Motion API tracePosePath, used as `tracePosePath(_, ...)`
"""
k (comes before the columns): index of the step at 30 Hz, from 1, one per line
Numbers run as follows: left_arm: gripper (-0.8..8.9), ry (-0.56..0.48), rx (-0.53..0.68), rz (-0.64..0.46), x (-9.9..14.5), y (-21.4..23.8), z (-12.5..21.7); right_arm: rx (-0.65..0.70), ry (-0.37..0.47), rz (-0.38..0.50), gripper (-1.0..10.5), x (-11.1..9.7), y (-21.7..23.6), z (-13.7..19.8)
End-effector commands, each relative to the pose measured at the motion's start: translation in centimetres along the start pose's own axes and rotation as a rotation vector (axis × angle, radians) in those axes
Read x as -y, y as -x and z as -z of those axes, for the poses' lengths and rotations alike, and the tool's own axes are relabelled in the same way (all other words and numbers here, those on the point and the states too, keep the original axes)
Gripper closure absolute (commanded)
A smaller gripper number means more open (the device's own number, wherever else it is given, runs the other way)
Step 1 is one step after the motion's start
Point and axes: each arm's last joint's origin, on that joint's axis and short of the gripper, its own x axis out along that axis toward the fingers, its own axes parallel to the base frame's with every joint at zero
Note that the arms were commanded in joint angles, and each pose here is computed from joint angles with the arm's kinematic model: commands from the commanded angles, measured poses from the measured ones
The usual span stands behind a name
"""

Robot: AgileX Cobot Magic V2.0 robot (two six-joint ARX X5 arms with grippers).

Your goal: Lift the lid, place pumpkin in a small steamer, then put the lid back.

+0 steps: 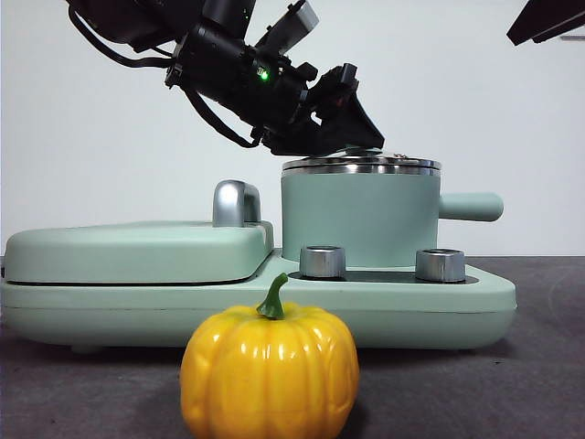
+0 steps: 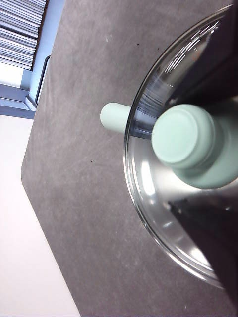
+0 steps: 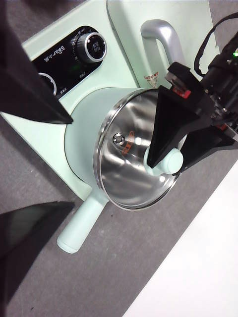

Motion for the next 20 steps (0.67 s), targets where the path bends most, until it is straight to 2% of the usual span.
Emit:
tracePosePath(1, 7.84, -0.002, 0.000, 0.005, 0.1, -0.6, 0.0, 0.017, -0.012, 0.004, 7.0, 0.1, 0.1, -0.5)
tracePosePath(2, 8.10, -0.001, -0.002, 0.005, 0.1, -0.6, 0.0, 0.016, -0.012, 0.004, 7.0, 0.1, 0.1, -0.5)
tracePosePath(11, 8.06, -0.016, 0.033, 0.000, 0.1, -0.5, -0.6, 0.016, -0.012, 0.004, 7.0, 0.1, 0.1, -0.5)
tracePosePath(20, 8.06, -0.060, 0.131, -0.064, 0.6, 2.0, -3.9, 0.016, -0.012, 0.003, 7.0, 0.1, 0.1, -0.5)
